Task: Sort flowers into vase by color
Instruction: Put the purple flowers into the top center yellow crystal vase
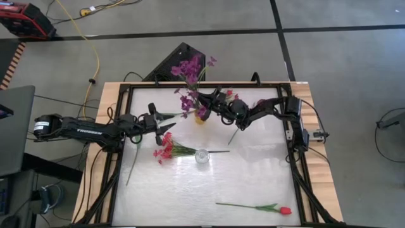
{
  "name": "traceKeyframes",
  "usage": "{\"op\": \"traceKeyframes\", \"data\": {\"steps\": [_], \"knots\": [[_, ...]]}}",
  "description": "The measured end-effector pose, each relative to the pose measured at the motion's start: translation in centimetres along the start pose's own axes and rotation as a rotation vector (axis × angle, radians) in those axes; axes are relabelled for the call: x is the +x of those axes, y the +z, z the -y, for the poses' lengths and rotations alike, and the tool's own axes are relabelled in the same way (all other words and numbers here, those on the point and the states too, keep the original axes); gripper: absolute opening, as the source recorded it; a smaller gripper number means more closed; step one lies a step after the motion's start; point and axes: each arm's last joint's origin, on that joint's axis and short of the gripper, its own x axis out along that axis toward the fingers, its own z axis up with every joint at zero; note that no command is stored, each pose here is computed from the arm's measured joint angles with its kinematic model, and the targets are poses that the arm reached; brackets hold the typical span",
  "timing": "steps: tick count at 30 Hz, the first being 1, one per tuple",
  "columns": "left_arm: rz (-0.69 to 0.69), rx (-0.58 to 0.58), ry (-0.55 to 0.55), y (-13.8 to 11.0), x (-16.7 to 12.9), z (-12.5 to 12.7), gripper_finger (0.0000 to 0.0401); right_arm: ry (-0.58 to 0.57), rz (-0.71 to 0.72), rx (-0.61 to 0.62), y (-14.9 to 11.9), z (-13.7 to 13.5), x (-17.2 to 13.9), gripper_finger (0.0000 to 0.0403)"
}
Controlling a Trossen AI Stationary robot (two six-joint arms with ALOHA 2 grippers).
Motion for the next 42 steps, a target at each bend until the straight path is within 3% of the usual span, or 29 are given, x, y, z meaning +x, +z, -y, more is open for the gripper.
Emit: {"op": "traceKeyframes", "data": {"steps": [9,14,18,30,42], "knots": [[-0.026,0.006,0.011,-0.2,0.0,0.0,0.0139,0.003,-0.024,-0.004,-0.5,0.1,-0.5,0.0031],[-0.025,0.015,0.015,-0.2,0.0,0.0,0.0139,0.101,-0.034,-0.01,-0.5,-0.2,-0.5,0.0038],[-0.024,0.015,0.015,-0.2,0.0,0.0,0.0139,0.152,-0.04,-0.01,-0.5,-0.4,-0.5,0.0058],[-0.012,0.029,0.017,0.1,0.1,0.0,0.0139,0.143,-0.044,-0.014,-0.5,0.1,-0.4,0.0126],[-0.022,0.061,0.091,0.1,0.1,-0.3,0.0139,0.24,-0.057,-0.018,-0.4,1.1,-0.3,0.0212]]}}
